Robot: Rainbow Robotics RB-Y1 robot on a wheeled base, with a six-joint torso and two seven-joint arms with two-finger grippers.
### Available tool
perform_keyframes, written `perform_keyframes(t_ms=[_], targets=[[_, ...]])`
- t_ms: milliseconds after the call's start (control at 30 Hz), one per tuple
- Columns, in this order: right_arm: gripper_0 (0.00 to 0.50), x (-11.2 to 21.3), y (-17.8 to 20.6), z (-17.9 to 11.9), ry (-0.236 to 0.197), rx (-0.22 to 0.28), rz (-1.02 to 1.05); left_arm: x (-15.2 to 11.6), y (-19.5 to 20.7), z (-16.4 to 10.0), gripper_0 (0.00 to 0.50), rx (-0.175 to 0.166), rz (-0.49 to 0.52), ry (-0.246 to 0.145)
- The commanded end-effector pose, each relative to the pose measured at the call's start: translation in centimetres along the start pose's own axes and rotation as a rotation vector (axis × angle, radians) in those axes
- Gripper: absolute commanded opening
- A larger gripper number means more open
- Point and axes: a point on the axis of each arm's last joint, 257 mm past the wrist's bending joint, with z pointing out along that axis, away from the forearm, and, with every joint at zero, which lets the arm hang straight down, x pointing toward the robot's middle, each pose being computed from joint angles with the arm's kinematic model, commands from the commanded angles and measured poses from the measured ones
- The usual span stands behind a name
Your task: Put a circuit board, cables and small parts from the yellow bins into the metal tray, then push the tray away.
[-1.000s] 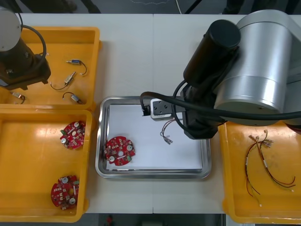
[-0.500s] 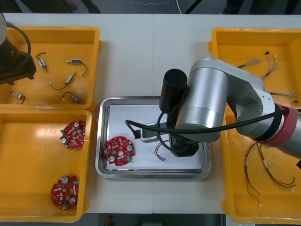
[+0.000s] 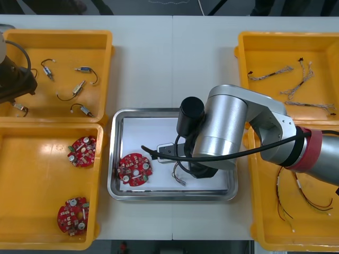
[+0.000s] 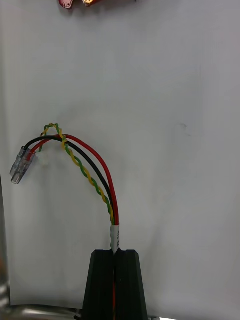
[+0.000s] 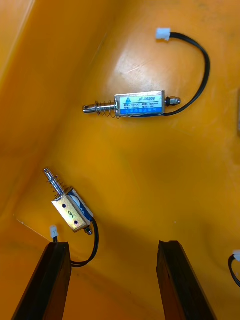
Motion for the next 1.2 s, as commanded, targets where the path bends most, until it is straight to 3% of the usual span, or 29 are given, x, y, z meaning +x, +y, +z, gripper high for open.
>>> perform_keyframes(t_ms=[33, 300, 800, 867, 933, 1000, 1200], targets=[[0.0, -1.3, 1.1, 0.5, -0.026, -0.002, 0.017, -3.5, 0.6, -1.7, 0.5, 0.037, -0.015, -0.043], [0.0, -1.0, 2.1, 1.5, -0.017, -0.003, 0.035, -3.0, 1.5, -0.6, 0.5, 0.057, -0.073, -0.002], [0.0, -1.6, 2.3, 1.7, -0.041, 0.026, 0.059, -3.6, 2.0, 0.9, 0.5, 0.073, -0.091, -0.019], [0.267, -1.9, 2.0, 1.5, -0.05, 0.032, 0.062, -3.6, 2.1, 1.2, 0.5, 0.075, -0.094, -0.019], [0.442, -2.1, 1.9, 1.2, -0.058, 0.035, 0.066, -3.5, 2.2, 1.5, 0.5, 0.078, -0.098, -0.017], [0.5, -2.2, 1.6, 0.8, -0.063, 0.04, 0.073, -3.4, 2.2, 2.0, 0.5, 0.073, -0.088, -0.021], [0.5, -2.5, 1.2, -0.1, -0.077, 0.04, 0.08, -3.2, 2.1, 2.8, 0.5, 0.08, -0.092, -0.02]])
